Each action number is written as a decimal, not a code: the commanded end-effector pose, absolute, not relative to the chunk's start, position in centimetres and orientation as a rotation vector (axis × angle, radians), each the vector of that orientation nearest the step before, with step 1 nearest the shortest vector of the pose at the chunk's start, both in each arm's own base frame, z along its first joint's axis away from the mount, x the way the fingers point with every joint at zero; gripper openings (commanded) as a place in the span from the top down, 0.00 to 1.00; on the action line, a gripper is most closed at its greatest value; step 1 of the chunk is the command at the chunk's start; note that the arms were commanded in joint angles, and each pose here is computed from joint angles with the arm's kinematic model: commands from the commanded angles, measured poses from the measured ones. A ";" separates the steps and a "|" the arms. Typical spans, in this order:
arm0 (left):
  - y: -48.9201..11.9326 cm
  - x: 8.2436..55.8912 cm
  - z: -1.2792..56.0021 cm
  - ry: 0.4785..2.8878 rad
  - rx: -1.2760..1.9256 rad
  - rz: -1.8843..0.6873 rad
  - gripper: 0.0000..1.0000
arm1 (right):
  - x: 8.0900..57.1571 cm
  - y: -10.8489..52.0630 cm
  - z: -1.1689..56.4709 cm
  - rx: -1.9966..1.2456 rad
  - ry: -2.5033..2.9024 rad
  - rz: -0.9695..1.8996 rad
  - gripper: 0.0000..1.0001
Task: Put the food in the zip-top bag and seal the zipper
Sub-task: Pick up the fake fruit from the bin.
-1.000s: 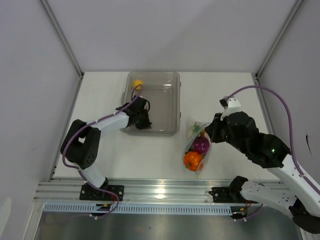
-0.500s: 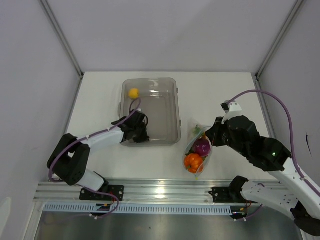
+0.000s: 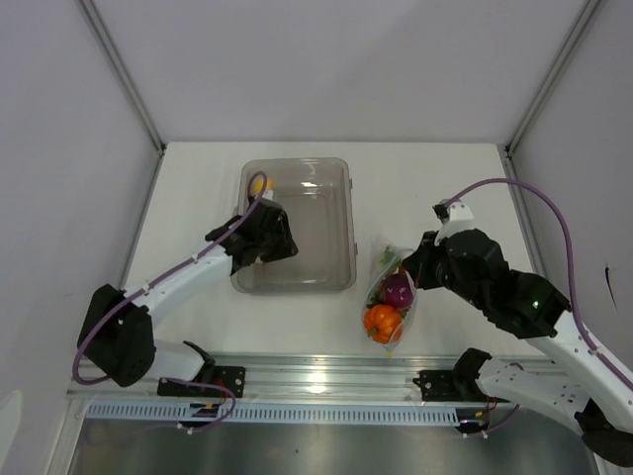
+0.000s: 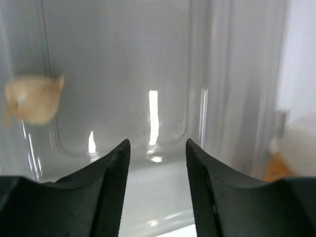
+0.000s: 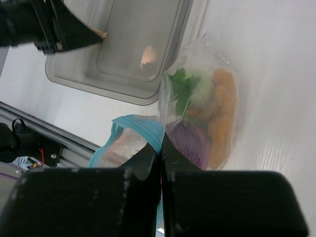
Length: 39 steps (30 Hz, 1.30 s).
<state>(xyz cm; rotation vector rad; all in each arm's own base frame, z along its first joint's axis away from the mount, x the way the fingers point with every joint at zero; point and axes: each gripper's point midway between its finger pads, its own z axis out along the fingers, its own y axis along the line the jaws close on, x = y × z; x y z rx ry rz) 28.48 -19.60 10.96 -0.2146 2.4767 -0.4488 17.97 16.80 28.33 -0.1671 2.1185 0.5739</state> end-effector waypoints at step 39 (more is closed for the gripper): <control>-11.3 54.4 11.9 2.413 -0.010 0.181 0.25 | 19.7 18.0 30.6 -0.228 2.026 0.552 1.00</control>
